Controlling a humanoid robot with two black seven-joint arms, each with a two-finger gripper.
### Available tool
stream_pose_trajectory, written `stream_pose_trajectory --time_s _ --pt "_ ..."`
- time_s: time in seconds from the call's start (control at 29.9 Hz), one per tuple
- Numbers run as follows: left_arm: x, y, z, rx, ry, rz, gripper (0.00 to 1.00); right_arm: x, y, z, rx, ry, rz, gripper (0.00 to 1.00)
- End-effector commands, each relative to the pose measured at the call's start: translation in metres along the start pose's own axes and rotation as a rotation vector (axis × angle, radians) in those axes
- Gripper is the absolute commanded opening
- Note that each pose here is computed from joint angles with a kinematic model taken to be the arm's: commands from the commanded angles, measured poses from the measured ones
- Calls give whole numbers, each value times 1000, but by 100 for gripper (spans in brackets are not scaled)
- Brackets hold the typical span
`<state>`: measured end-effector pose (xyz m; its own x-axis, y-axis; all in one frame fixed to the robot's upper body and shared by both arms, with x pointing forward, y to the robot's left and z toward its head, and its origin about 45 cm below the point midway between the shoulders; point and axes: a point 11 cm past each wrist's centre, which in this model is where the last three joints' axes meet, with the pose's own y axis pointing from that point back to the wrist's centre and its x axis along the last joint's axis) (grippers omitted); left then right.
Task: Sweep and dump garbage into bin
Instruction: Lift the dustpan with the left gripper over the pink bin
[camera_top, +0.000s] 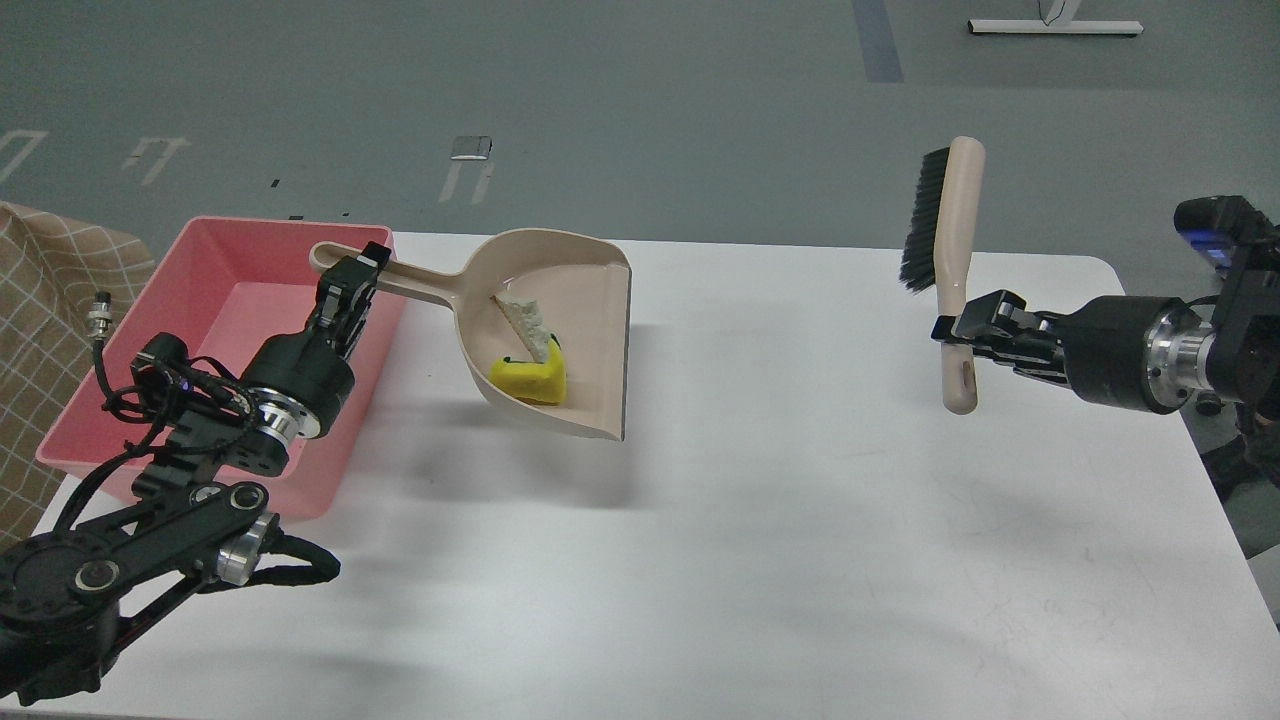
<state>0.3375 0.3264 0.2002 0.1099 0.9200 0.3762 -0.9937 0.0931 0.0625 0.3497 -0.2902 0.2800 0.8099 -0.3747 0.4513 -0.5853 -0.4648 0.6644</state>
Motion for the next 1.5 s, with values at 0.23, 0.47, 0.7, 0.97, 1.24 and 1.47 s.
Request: stream_pose_trajectory --time_s 0.23,0.47,0.7,0.97,1.24,1.47 --pt "49 -8 20 -15 42 64 0 -2 -2 1 -1 -5 -5 6" --pt "77 -7 29 -21 26 78 0 -3 -2 2 -2 -7 -7 6" --pt "104 -6 38 -21 85 68 0 -5 -3 4 -4 -12 -11 6" --pt "136 -2 31 8 59 90 0 -6 -4 6 -8 -18 -15 6" --pt "170 8 25 16 12 103 0 -7 -4 7 -9 -19 -17 6" --pt "204 19 25 6 -32 137 0 -9 -5 9 -11 -23 -21 6"
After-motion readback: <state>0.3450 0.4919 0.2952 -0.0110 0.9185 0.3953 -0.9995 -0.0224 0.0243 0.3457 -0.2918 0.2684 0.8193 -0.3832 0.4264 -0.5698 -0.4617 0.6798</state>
